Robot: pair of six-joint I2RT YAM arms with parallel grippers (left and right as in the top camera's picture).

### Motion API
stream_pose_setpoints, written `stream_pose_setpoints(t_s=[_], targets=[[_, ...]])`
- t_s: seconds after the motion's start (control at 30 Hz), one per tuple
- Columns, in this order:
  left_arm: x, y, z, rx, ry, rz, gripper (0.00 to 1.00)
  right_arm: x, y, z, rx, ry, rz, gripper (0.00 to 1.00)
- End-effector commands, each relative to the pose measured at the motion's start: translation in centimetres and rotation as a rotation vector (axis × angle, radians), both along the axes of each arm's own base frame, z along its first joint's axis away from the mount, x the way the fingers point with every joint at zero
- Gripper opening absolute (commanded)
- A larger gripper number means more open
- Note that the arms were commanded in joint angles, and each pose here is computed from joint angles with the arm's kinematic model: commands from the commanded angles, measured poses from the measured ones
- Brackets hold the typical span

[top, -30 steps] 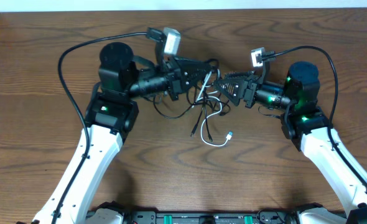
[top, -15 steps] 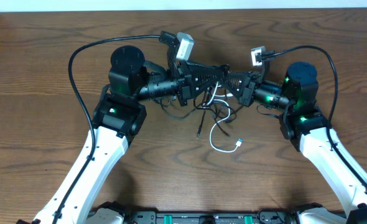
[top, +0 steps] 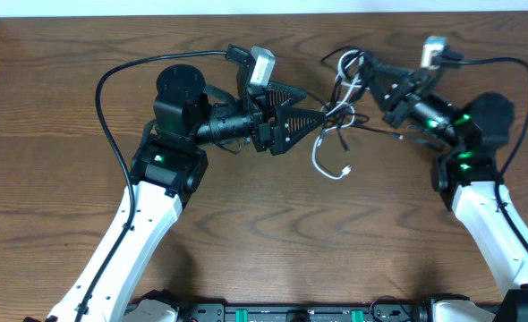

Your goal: Untangle cables

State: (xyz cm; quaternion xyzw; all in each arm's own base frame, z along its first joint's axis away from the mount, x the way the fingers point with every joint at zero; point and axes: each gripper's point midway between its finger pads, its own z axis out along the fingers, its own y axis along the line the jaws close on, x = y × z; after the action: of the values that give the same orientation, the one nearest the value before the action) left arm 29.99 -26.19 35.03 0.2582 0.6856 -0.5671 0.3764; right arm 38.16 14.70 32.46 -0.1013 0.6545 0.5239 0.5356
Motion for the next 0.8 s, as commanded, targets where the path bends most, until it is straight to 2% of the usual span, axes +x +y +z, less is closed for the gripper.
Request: stream_pose_setpoints(t_s=[0.0,0.23,0.33,0.43,0.53,0.6,0.77], targets=[[-0.1,0.2,1.5,-0.011,-0.041,0.001,0.87,-0.7,-0.8,2.0,0.085,0.017,0.041,0.01],[0.9,0.4,0.9,0.004,-0.024,0.056,0.88,-1.7,-0.5,3.2,0.089,-0.035,0.087,0.01],[1.0,0.4,0.3,0.034,-0.073,0.053,0.88,-1.8,-0.4,3.1,0.092,-0.027,0.096,0.01],[2.1,1.0,-1.7,0.121,-0.099,0.114,0.88,-2.2,-0.2,3.3,0.090,-0.036,0.116,0.01],[4.5,2.9,-4.9,0.257,-0.039,0.293,0.88,-2.7,0.0,3.4,0.078,-0.053,0.143,0.01],[5.2,3.8,-6.3,0.310,0.003,0.357,0.88,-2.8,0.1,3.4,0.073,-0.055,0.153,0.01],[3.4,2.1,-7.0,0.292,0.048,0.238,0.88,-2.9,0.2,3.4,0.072,-0.055,0.158,0.01]])
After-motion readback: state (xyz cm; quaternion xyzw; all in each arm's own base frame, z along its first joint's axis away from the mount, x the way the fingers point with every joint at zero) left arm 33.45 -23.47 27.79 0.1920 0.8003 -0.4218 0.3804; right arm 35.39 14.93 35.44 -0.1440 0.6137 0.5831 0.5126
